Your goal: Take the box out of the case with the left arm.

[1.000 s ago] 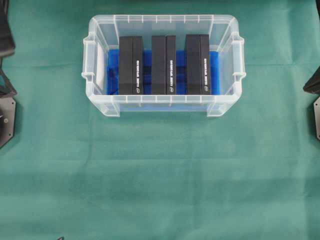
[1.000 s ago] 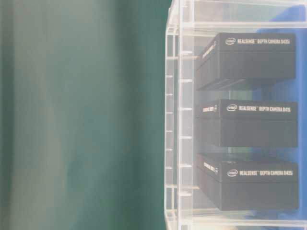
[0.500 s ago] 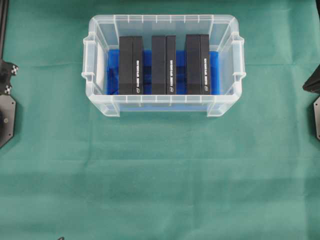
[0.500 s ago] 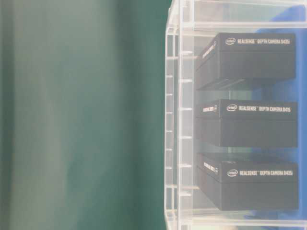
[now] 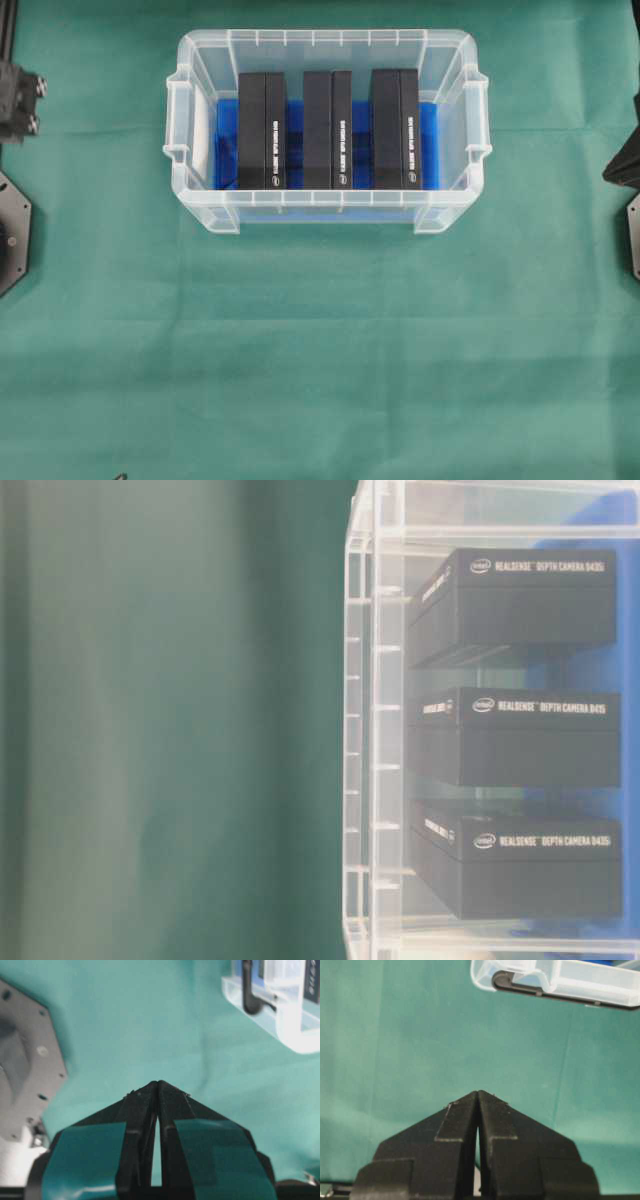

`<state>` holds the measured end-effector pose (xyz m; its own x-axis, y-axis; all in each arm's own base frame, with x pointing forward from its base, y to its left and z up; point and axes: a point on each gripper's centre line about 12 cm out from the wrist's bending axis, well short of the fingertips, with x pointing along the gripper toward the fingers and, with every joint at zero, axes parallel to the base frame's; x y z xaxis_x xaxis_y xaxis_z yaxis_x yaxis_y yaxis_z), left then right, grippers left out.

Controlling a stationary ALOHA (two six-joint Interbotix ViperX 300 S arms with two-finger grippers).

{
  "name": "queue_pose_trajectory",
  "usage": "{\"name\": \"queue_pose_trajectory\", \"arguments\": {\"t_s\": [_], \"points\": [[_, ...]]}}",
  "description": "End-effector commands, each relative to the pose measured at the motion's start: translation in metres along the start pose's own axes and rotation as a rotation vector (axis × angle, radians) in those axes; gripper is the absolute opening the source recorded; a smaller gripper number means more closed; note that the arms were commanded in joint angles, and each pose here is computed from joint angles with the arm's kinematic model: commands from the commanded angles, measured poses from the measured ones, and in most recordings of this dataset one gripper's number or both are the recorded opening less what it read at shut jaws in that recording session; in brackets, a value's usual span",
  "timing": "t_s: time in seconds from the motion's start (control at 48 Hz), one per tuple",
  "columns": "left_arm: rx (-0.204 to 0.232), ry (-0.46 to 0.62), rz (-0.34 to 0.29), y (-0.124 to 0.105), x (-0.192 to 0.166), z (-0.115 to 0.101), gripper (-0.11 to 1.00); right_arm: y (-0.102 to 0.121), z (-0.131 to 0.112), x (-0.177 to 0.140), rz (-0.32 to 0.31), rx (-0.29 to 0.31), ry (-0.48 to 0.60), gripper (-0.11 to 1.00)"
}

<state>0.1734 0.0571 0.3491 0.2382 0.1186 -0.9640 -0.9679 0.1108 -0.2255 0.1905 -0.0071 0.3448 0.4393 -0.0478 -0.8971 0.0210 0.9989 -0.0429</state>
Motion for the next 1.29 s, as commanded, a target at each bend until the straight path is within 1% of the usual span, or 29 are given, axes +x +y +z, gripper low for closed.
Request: {"name": "queue_pose_trajectory", "arguments": {"t_s": [0.0, 0.104, 0.188, 0.458, 0.625, 0.688, 0.75, 0.833, 0.875, 0.896, 0.938, 0.979, 1.021, 1.062, 1.125, 1.271], "points": [[-0.021, -0.024, 0.002, 0.004, -0.006, 0.016, -0.01, -0.001, 0.005, -0.008, -0.009, 0.000, -0.029, 0.00], [-0.030, -0.028, 0.023, 0.010, -0.004, 0.027, -0.01, -0.002, 0.005, -0.008, -0.015, -0.001, -0.029, 0.00], [-0.030, -0.028, 0.035, 0.012, -0.003, 0.032, -0.01, -0.002, 0.005, -0.007, -0.015, -0.001, -0.028, 0.00], [-0.028, -0.007, 0.063, 0.015, -0.001, 0.030, -0.01, -0.002, 0.005, -0.008, -0.018, -0.002, -0.029, 0.00], [-0.024, 0.003, 0.063, 0.014, 0.001, 0.028, 0.06, -0.003, 0.005, -0.007, -0.024, -0.003, -0.028, 0.00], [-0.018, 0.006, 0.066, 0.015, 0.003, 0.027, 0.14, -0.003, 0.005, -0.007, -0.024, -0.003, -0.028, 0.00], [-0.016, 0.012, 0.073, 0.015, 0.005, 0.026, 0.25, -0.003, 0.006, -0.007, -0.024, -0.003, -0.026, 0.00], [-0.016, 0.012, 0.075, 0.015, 0.006, 0.026, 0.47, -0.003, 0.006, -0.006, -0.024, -0.003, -0.025, 0.00], [-0.013, 0.013, 0.074, 0.015, 0.006, 0.026, 0.59, -0.003, 0.007, -0.006, -0.024, -0.004, -0.023, 0.00], [-0.012, 0.012, 0.073, 0.015, 0.006, 0.026, 0.67, -0.003, 0.006, -0.006, -0.025, -0.004, -0.022, 0.00], [-0.006, 0.012, 0.071, 0.015, 0.007, 0.026, 0.78, -0.003, 0.006, -0.006, -0.024, -0.004, -0.022, 0.00], [0.008, 0.011, 0.066, 0.014, 0.006, 0.025, 0.88, -0.003, 0.006, -0.006, -0.024, -0.004, -0.022, 0.00], [0.026, 0.014, 0.066, 0.013, 0.007, 0.024, 0.95, -0.003, 0.006, -0.005, -0.025, -0.004, -0.020, 0.00], [0.037, 0.013, 0.067, 0.013, 0.007, 0.024, 0.97, -0.003, 0.006, -0.005, -0.025, -0.004, -0.020, 0.00], [0.046, 0.015, 0.070, 0.013, 0.008, 0.024, 0.96, -0.003, 0.006, -0.005, -0.024, -0.004, -0.020, 0.00], [0.047, 0.018, 0.074, 0.014, 0.010, 0.024, 0.96, -0.003, 0.006, -0.005, -0.025, -0.004, -0.020, 0.00]]}}
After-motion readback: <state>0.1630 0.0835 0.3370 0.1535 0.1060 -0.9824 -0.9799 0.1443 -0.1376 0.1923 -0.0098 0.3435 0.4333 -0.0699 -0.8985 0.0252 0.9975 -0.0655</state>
